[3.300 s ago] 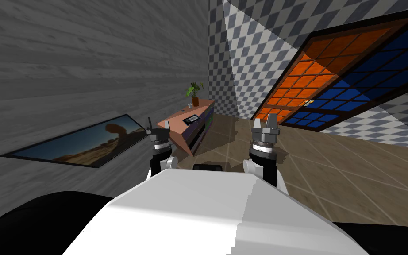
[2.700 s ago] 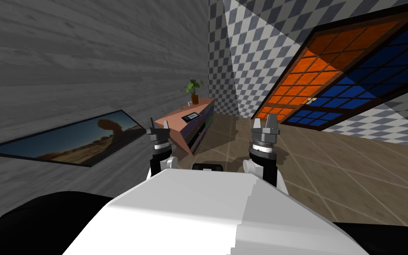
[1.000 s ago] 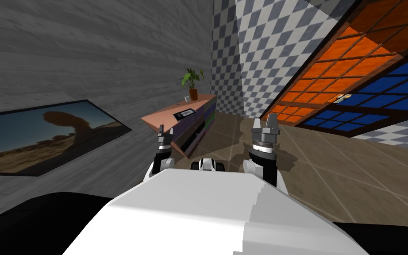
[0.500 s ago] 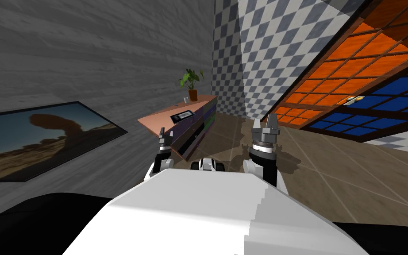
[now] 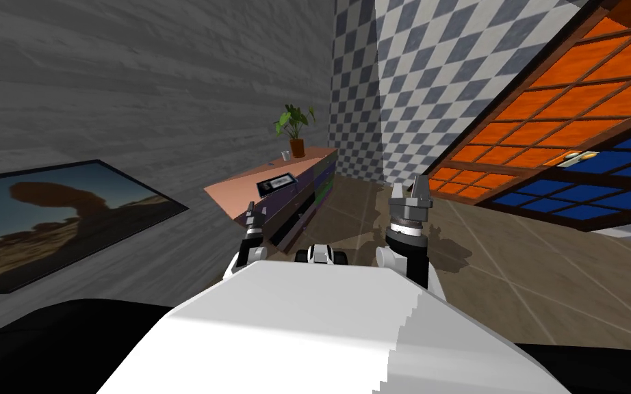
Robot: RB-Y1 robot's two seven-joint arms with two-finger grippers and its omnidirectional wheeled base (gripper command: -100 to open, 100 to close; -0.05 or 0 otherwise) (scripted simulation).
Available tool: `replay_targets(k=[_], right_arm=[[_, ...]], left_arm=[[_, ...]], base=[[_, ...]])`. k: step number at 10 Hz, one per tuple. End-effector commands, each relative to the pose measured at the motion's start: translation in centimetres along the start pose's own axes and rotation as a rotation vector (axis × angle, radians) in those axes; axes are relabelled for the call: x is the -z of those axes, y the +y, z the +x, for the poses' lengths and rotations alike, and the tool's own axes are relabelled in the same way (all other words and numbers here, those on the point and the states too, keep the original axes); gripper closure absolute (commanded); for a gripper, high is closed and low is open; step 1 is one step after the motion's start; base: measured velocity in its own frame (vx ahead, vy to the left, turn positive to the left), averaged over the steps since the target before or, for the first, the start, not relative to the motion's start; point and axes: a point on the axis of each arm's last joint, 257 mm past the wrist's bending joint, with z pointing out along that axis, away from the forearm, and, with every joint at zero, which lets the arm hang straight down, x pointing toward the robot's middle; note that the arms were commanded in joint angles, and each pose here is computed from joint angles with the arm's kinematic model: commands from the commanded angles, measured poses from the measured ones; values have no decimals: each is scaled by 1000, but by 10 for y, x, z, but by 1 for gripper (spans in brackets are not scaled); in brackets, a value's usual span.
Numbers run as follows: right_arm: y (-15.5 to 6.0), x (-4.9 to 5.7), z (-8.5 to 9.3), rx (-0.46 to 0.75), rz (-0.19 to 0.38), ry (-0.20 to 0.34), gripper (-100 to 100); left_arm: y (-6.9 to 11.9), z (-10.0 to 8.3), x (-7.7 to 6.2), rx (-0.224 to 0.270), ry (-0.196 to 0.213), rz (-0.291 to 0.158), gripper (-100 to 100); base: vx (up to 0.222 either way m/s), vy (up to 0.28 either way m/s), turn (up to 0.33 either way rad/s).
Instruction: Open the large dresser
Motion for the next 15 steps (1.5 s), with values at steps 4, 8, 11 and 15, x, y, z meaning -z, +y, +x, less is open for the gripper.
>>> replay_targets(k=[4, 8, 11, 15], right_arm=[[0, 0, 0, 0, 0, 0, 0], [0, 0, 0, 0, 0, 0, 0], [0, 0, 0, 0, 0, 0, 0], [0, 0, 0, 0, 0, 0, 0]], left_arm=[[43, -38, 16, 12, -77, -82, -100], [73, -68, 30, 35, -152, -135, -100], [100, -89, 49, 55, -215, -188, -100], [128, -107, 70, 79, -280, -242, -100]], base=[[126, -93, 61], [103, -83, 66], [137, -108, 77], [97, -71, 46]])
